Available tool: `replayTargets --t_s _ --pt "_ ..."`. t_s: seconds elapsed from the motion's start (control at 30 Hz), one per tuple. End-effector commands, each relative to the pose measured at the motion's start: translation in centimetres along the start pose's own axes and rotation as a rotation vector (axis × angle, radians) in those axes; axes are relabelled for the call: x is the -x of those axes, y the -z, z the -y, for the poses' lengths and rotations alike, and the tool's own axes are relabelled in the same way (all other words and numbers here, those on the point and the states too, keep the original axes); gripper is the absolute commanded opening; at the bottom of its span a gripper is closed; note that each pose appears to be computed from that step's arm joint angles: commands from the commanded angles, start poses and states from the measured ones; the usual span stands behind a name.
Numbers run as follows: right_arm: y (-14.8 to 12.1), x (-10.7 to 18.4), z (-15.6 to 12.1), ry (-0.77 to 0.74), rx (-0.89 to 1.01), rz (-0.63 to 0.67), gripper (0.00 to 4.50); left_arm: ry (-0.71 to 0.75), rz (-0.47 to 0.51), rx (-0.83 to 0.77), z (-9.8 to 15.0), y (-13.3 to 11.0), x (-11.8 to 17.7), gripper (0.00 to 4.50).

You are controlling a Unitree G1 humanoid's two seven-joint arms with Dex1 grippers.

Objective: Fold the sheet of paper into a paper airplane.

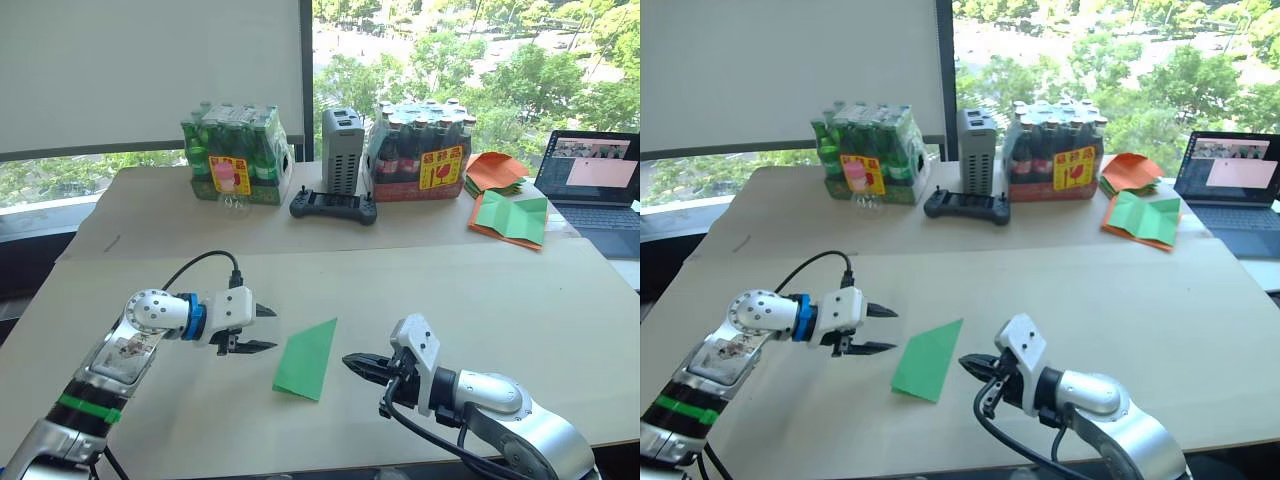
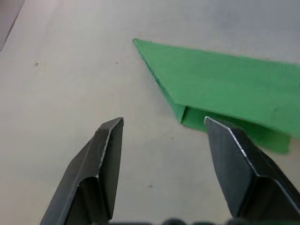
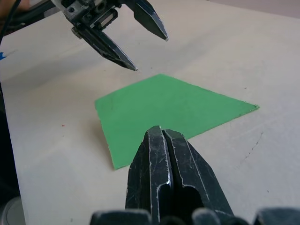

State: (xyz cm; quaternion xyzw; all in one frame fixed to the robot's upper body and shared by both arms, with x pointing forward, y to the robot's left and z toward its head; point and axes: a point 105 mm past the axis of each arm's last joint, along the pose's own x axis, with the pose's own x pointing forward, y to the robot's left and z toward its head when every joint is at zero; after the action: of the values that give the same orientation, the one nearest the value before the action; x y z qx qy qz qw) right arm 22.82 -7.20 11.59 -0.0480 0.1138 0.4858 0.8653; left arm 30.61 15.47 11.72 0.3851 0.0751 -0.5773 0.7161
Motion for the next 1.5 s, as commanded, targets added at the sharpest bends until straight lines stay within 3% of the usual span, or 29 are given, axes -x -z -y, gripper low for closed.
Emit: replayTargets --t_s 0.03,0.1,0.2,0.6,0.73,0.9,1.13,1.23,1.37,1.5 --pt "-0.6 0.0 0.1 0.014 0.012 0.023 0.00 0.074 -0.042 -0.413 -1.5 -0.1 -0.2 2.74" --pt "-0.6 -0.1 0.4 0.024 0.013 0.019 0.00 0.126 -0.012 -0.628 -2.3 -1.0 -0.7 2.74" --pt "-0.1 -0.2 0.9 0.056 0.023 -0.001 0.00 0.171 0.105 -0.820 -2.2 -3.0 -1.9 2.74" --pt "-0.2 0.2 1.6 0.131 0.020 0.007 0.00 0.269 0.247 -0.915 -0.5 -3.8 -4.0 2.74" --pt "-0.1 0.0 1.4 0.130 0.013 0.008 0.00 0.274 0.265 -0.911 -0.4 -4.0 -4.0 1.59" --pt "0.0 -0.3 1.1 0.122 0.005 0.012 0.00 0.287 0.244 -0.926 -0.2 -3.4 -3.7 0.02" --pt "-0.5 -0.3 2.1 0.155 0.000 0.035 0.00 0.218 0.177 -0.880 -0.7 -2.4 -3.5 0.02" --pt "-0.7 0.3 3.4 0.210 0.001 0.041 0.00 0.138 0.081 -0.788 -1.7 -1.8 -3.3 0.02" --pt "-0.1 1.2 4.9 0.281 0.031 0.009 0.00 0.005 -0.146 -0.553 -2.9 -0.9 -3.3 0.02" --pt "-0.5 1.1 5.3 0.291 0.035 0.025 0.00 -0.149 -0.171 -0.422 -3.3 -3.1 -4.1 0.02"
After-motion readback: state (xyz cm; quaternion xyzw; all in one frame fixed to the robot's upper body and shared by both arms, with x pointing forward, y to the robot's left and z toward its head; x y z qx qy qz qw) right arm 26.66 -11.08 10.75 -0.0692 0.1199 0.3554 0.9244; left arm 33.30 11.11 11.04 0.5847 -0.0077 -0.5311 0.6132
